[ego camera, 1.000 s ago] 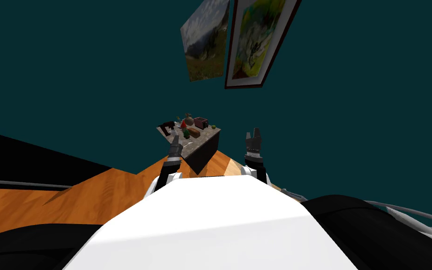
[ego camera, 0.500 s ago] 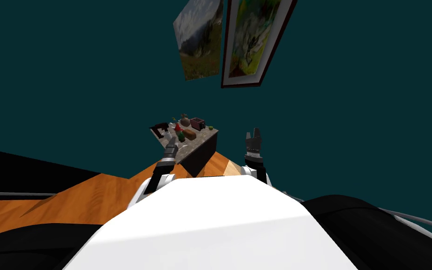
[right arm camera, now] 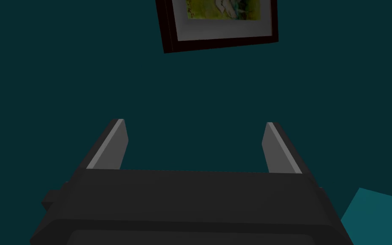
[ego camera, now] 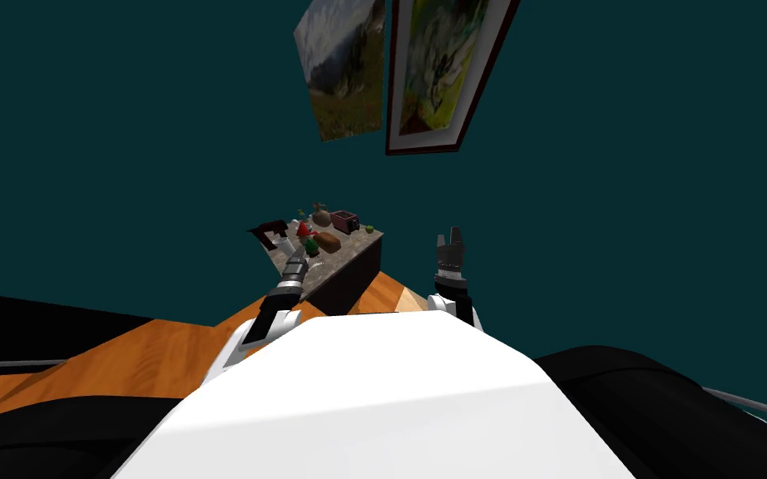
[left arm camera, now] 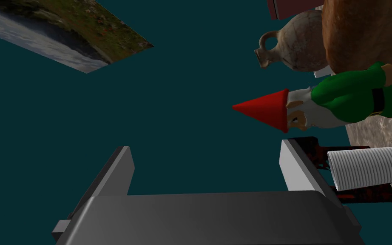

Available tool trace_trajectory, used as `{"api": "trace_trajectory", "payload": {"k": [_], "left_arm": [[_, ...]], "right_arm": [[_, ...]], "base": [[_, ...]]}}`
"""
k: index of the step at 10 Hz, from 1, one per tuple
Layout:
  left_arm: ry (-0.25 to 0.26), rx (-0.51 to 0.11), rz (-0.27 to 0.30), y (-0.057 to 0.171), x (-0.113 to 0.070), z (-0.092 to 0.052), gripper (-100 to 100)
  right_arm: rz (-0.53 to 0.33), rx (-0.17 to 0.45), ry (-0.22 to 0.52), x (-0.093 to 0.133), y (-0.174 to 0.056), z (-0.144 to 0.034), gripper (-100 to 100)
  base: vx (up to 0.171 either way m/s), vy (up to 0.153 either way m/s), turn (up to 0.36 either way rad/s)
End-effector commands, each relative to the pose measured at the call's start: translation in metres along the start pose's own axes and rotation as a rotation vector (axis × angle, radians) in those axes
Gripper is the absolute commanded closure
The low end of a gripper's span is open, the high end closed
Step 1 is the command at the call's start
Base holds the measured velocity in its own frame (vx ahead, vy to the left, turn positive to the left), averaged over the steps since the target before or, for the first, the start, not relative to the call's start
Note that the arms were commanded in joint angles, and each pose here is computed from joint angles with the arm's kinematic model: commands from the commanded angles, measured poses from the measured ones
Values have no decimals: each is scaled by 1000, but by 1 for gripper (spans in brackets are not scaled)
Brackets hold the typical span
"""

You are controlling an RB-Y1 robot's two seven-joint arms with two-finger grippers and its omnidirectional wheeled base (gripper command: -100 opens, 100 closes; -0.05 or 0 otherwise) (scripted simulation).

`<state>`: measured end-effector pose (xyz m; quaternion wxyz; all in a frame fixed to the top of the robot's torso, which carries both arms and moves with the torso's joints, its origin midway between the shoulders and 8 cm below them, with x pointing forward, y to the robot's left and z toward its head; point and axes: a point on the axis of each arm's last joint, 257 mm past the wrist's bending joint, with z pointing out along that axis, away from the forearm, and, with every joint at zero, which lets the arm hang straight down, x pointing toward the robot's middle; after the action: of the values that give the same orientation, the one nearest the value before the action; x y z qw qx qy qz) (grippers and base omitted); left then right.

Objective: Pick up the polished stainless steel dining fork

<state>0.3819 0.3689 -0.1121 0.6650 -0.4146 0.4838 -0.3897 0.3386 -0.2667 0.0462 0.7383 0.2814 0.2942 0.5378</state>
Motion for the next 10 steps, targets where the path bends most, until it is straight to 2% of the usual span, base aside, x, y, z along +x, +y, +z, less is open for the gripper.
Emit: {"api": "trace_trajectory", "payload": {"k": [1,2,3,4,5,6,8,9,10], "left_arm": [[-10,-41,5,13,-10,-2,-100],[-32,-87,12,24,-27,-4,-100],[-32,-99,12,28,-27,-4,-100],[-57,-136,16,37,-44,-7,-100],[-58,-159,15,43,-44,-8,-100],[-85,-192,16,51,-61,-11,-100],[-87,-222,15,58,-62,-13,-100],[-116,-256,13,66,-79,-18,-100],[-118,-277,12,72,-80,-19,-100]], "right_arm": [[0,0,0,0,0,0,0],[0,0,0,0,0,0,0],[0,0,0,0,0,0,0],[0,0,0,0,0,0,0],[0,0,0,0,0,0,0],[0,0,0,0,0,0,0],[0,0,0,0,0,0,0],[0,0,0,0,0,0,0],[0,0,0,0,0,0,0]], "base": [[81,-68,-17],[77,-78,-41],[83,-75,-12],[116,-78,-45],[90,-61,-15],[90,-90,-43],[61,-62,-3],[75,-52,-48],[81,-49,-21]]}}
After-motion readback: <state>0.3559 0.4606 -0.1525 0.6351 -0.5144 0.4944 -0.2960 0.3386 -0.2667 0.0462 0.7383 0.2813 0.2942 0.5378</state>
